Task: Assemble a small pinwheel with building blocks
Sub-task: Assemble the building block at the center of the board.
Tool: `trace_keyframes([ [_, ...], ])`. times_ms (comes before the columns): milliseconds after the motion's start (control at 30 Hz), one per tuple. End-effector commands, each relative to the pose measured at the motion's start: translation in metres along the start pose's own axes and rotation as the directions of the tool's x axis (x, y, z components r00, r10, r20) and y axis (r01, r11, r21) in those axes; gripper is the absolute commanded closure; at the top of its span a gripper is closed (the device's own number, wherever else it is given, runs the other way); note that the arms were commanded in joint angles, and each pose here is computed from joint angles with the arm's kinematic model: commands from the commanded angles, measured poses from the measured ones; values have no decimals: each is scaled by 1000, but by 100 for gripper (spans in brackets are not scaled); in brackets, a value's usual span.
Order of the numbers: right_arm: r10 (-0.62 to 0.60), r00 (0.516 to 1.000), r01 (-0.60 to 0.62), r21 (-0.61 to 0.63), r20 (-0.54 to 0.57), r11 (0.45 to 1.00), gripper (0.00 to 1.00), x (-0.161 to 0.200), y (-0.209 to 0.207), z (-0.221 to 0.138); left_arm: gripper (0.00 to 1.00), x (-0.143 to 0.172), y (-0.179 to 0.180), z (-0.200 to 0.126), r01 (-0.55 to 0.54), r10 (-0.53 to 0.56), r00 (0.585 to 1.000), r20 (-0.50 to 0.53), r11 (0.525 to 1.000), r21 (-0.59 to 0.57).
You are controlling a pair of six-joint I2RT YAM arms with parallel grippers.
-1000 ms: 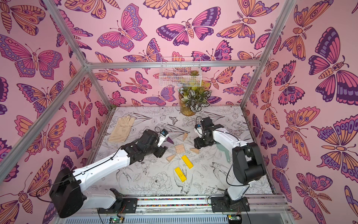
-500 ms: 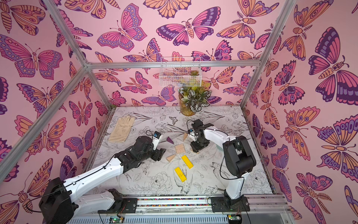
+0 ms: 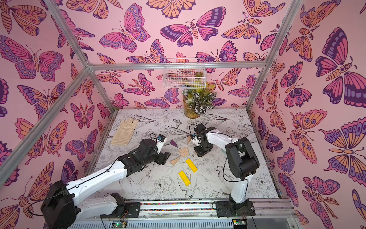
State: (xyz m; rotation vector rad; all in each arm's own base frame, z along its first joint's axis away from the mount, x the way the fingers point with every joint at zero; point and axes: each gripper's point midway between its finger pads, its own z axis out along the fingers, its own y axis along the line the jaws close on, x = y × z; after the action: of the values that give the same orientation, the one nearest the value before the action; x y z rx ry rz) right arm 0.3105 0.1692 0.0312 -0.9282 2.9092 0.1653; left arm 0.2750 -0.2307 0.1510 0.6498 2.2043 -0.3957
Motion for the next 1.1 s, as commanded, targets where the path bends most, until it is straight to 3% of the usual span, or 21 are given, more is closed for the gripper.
trace_keyframes([
  [0,-40,999,40,-20,-20,999,62,1,9,2,20,7,-1,5,15,-15,1000,-16,1000,9],
  [867,-116,993,116,2,-31,993,63,4,14,2,15,11,-1,7,18,-18,999,-26,1000,7],
  [1067,-106,994,107,43,-30,993,59,3,7,1,14,11,-2,7,18,-17,1000,-26,1000,10],
])
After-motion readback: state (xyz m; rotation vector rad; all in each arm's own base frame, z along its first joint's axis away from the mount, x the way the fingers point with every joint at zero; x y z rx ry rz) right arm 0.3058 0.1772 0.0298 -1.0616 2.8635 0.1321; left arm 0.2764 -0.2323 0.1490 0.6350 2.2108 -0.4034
